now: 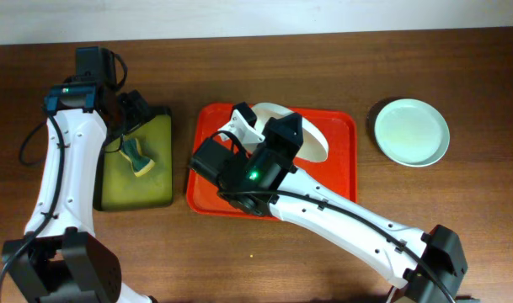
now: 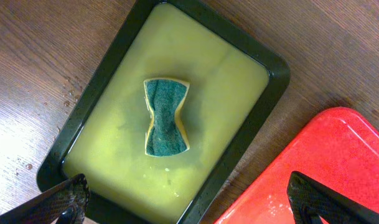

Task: Clean dirty plates on tray and stack at the side
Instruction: 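Lift the white plate with the right gripper and stack it on the plates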

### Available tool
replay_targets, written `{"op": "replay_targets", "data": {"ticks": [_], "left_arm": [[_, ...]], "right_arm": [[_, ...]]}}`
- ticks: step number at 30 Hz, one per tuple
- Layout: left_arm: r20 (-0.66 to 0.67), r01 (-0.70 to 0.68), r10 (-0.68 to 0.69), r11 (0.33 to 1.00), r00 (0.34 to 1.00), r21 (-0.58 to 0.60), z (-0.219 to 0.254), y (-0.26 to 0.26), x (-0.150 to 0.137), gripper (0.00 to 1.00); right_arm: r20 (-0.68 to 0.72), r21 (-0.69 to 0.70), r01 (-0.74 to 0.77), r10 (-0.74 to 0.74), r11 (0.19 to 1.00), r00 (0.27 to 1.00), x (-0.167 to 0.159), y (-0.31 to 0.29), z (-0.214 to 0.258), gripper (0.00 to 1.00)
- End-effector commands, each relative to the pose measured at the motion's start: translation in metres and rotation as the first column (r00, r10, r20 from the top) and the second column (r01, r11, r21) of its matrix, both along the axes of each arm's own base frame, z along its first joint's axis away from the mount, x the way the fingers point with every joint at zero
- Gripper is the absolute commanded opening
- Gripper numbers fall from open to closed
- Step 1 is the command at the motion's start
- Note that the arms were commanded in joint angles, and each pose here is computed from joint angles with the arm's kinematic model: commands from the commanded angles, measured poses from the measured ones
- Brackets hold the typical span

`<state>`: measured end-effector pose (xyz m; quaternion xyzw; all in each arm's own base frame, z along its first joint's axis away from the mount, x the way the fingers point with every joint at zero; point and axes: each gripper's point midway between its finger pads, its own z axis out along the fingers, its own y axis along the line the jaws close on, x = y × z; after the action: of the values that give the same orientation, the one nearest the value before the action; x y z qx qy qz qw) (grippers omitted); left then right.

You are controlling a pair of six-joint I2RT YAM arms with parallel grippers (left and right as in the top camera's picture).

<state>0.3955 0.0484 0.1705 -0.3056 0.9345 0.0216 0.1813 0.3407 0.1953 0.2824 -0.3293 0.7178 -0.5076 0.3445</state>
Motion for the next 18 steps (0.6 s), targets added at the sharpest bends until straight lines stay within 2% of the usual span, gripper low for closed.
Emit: {"op": "replay_targets", "data": {"ticks": [1, 3, 5, 6, 8, 12, 14, 16, 17, 18], "left_arm": [[0.006, -0.002, 0.002, 1.0, 1.0, -0.007, 0.002, 0.0, 0.0, 1.0], [0.006, -0.002, 0.002, 1.0, 1.0, -0.007, 0.002, 0.0, 0.0, 0.99], [0.006, -0.002, 0.002, 1.0, 1.0, -0.007, 0.002, 0.0, 0.0, 0.99], [0.006, -0.002, 0.002, 1.0, 1.0, -0.007, 0.002, 0.0, 0.0, 0.99], [0.006, -0.002, 0.002, 1.0, 1.0, -0.007, 0.002, 0.0, 0.0, 0.99], [0.006, -0.002, 0.002, 1.0, 1.0, -0.007, 0.002, 0.0, 0.0, 0.99], [0.006, -0.002, 0.002, 1.0, 1.0, -0.007, 0.002, 0.0, 0.0, 1.0], [0.006, -0.002, 0.002, 1.0, 1.0, -0.007, 0.002, 0.0, 0.0, 0.99], [0.006, -0.002, 0.002, 1.0, 1.0, -0.007, 0.002, 0.0, 0.0, 0.99], [0.006, -0.002, 0.002, 1.0, 1.0, -0.007, 0.002, 0.0, 0.0, 0.99]], "right_arm": [[0.149, -0.001, 0.039, -0.038, 0.999, 0.988, -0.003, -0.007, 0.034, 0.04], [0.129, 0.216, 0.027, -0.056, 0.976, 0.99, 0.002, 0.003, 0.013, 0.04], [-0.009, 0.423, 0.057, -0.058, 0.905, 0.998, 0.005, 0.014, -0.029, 0.04], [-0.044, 0.418, 0.082, -0.07, 0.905, 0.997, 0.008, 0.009, -0.041, 0.04], [-0.019, 0.34, 0.13, -0.131, 0.932, 0.991, 0.015, -0.015, -0.039, 0.04], [0.172, 0.097, 0.168, -0.183, 0.981, 0.968, 0.011, -0.047, 0.007, 0.04], [0.144, 0.15, 0.169, -0.191, 0.974, 0.971, 0.012, -0.046, -0.002, 0.04], [0.018, 0.349, 0.188, -0.207, 0.918, 0.978, 0.019, -0.035, -0.039, 0.04], [-0.08, 0.421, 0.219, -0.204, 0.88, 0.976, 0.026, -0.033, -0.066, 0.04], [-0.116, 0.45, 0.249, -0.221, 0.858, 0.968, 0.031, -0.04, -0.079, 0.04]]}}
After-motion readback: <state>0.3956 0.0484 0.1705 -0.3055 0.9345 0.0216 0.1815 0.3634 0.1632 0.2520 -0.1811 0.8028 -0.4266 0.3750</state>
